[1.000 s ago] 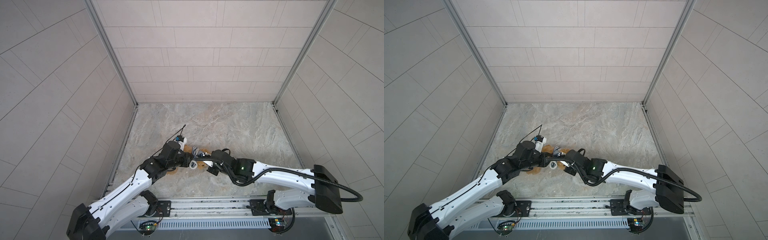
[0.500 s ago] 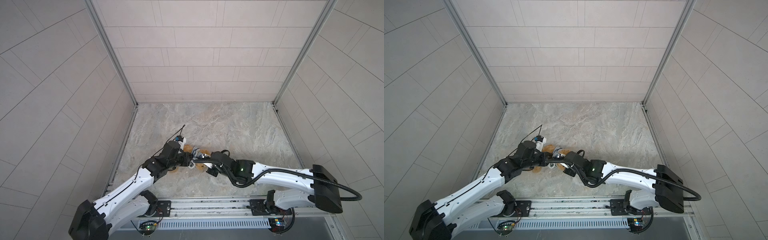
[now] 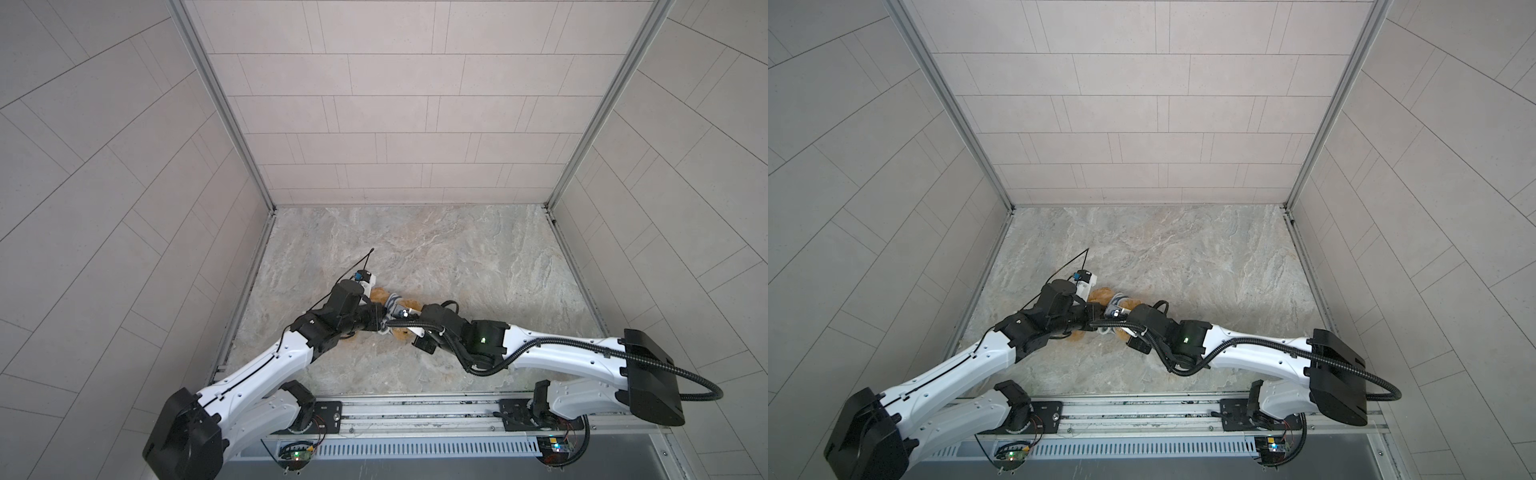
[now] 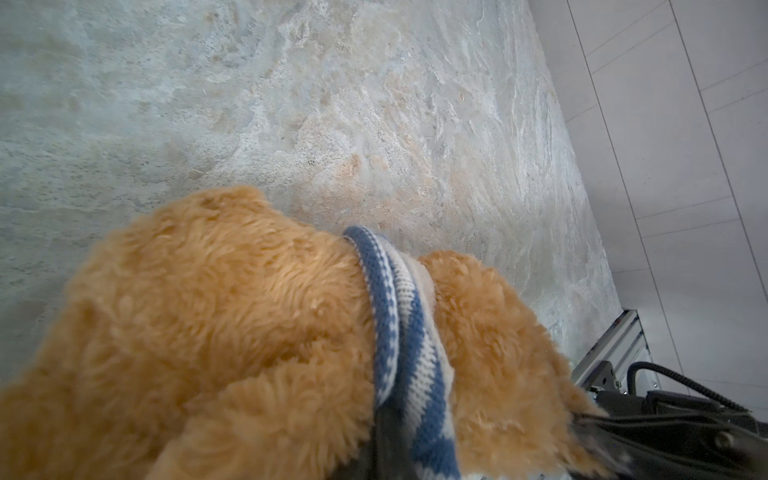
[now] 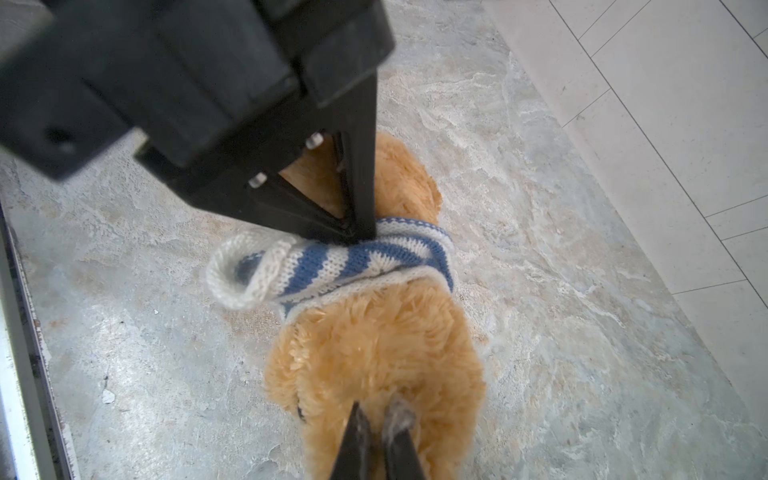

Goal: Dress the teddy bear

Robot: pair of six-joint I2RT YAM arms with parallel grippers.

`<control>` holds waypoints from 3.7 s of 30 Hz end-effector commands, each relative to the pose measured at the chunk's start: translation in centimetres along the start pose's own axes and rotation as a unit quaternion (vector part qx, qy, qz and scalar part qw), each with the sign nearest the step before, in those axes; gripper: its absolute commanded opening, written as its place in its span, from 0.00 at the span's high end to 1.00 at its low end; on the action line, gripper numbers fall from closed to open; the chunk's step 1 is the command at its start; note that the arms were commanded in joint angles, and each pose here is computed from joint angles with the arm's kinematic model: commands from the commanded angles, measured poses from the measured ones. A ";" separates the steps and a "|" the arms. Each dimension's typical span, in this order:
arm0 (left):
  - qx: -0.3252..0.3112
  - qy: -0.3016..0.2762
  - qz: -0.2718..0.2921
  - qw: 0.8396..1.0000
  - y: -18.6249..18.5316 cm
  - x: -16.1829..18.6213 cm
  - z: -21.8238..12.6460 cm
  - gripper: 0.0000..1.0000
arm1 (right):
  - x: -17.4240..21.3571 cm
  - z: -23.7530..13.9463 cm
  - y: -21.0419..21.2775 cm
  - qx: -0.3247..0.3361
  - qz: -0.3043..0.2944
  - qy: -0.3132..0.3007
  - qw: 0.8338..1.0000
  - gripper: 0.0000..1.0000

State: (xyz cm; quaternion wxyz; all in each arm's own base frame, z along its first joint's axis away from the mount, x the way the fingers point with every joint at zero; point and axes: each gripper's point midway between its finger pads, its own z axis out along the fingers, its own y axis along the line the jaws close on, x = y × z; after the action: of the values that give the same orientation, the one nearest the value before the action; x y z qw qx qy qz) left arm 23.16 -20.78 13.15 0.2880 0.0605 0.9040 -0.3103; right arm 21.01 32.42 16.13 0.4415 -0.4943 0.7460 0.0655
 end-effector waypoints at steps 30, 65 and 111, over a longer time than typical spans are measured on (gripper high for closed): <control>-0.020 -0.048 -0.110 0.993 6.8 0.4 -4.2 1.00 | 2.3 -3.4 -2.4 0.055 -0.002 0.010 0.998 1.00; -0.108 -0.084 -0.117 0.984 9.9 0.5 -5.7 1.00 | 3.8 -5.7 -5.8 0.128 0.075 -0.001 0.989 1.00; -0.029 -0.047 -0.097 0.994 5.9 -0.1 -2.6 1.00 | 2.2 -3.7 -3.8 0.062 0.109 -0.018 0.992 1.00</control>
State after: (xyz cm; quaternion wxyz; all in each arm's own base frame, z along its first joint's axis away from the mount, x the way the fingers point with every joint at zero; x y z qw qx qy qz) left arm 24.33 -16.05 13.30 0.3090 -0.0442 0.8854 -0.3443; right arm 21.21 27.79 17.25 0.4595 -0.4047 0.7873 0.0722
